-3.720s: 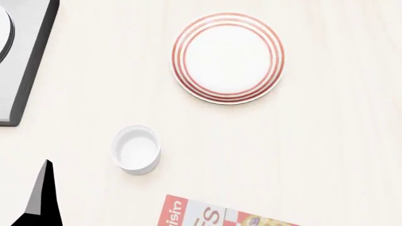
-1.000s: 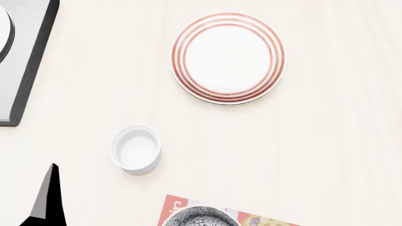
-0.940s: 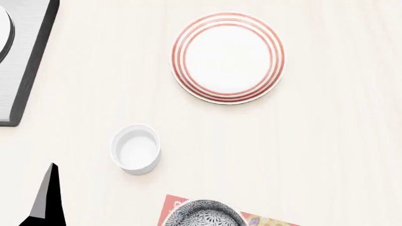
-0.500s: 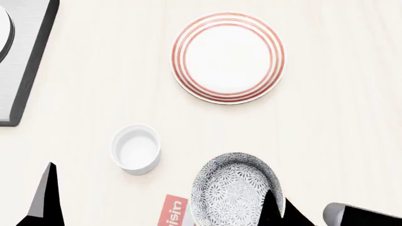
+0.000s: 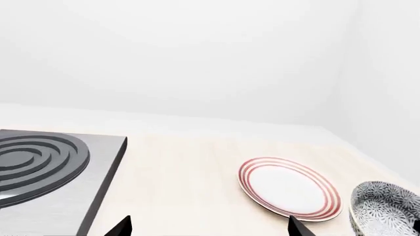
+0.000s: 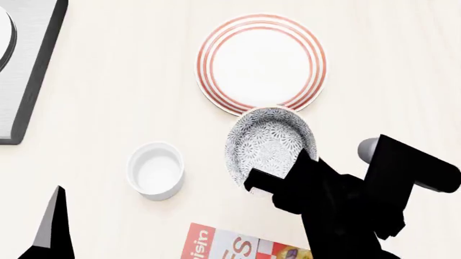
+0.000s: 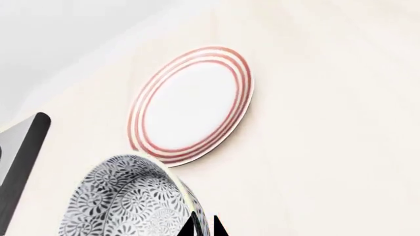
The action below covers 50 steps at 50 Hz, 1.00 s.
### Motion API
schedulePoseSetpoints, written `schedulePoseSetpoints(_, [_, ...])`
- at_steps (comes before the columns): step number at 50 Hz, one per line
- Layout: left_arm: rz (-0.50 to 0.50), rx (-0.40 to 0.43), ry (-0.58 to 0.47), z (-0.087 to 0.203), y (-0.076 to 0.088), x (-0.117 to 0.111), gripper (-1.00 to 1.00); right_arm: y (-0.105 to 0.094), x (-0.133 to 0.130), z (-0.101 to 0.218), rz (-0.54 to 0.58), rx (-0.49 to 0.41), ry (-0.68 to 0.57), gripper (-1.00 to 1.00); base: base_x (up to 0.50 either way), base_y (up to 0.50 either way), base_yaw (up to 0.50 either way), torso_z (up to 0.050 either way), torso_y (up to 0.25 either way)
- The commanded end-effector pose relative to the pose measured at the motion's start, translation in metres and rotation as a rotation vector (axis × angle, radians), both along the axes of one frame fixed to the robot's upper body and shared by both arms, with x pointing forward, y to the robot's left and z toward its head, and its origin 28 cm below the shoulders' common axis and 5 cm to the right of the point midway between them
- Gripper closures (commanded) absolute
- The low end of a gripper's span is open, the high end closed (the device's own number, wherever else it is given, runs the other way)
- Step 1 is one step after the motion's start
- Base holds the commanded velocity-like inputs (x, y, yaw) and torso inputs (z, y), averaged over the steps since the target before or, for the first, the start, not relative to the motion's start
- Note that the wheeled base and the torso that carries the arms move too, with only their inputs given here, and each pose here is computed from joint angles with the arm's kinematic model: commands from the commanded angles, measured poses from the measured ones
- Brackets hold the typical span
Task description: Pick the akita bowl on the cookies box and place it on the plate.
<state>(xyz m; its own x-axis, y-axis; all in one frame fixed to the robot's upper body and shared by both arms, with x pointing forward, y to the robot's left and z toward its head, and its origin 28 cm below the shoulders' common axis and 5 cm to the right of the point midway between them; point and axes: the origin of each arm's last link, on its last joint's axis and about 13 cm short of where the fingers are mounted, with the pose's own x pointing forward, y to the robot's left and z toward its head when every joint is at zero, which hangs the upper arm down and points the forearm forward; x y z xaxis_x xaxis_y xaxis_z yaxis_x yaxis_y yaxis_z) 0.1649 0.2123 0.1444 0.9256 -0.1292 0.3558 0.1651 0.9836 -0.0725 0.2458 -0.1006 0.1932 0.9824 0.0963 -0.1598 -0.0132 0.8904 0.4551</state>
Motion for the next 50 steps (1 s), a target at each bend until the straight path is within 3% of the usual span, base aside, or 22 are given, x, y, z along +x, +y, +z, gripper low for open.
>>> schedulePoseSetpoints(1, [0.003, -0.001, 0.003, 0.000, 0.001, 0.001, -1.00, 0.003, 0.049, 0.026, -0.002, 0.084, -0.021, 1.00, 0.00, 0.00, 0.00, 0.000, 0.000])
schedulePoseSetpoints(6, [0.006, -0.003, 0.001, 0.001, 0.001, 0.001, -1.00, 0.004, 0.068, 0.036, -0.022, 0.140, -0.025, 1.00, 0.00, 0.00, 0.00, 0.000, 0.000])
schedulePoseSetpoints(18, [0.004, -0.008, -0.001, 0.002, 0.001, 0.000, -1.00, 0.008, 0.114, 0.059, -0.063, 0.159, -0.004, 1.00, 0.00, 0.00, 0.00, 0.000, 0.000])
schedulePoseSetpoints(26, [0.011, -0.011, -0.005, 0.004, 0.003, 0.000, -1.00, 0.016, 0.134, 0.071, -0.067, 0.150, 0.008, 1.00, 0.00, 0.00, 0.00, 0.000, 0.000])
schedulePoseSetpoints(39, [0.019, -0.011, -0.011, 0.006, 0.005, -0.001, -1.00, 0.036, 0.177, 0.092, -0.102, 0.217, 0.058, 1.00, 0.00, 0.00, 0.00, 0.000, 0.001])
schedulePoseSetpoints(50, [0.019, -0.014, -0.013, 0.006, 0.005, -0.001, -1.00, 0.046, 0.185, 0.100, -0.129, 0.237, 0.106, 1.00, 0.00, 0.00, 0.00, 0.000, 0.000])
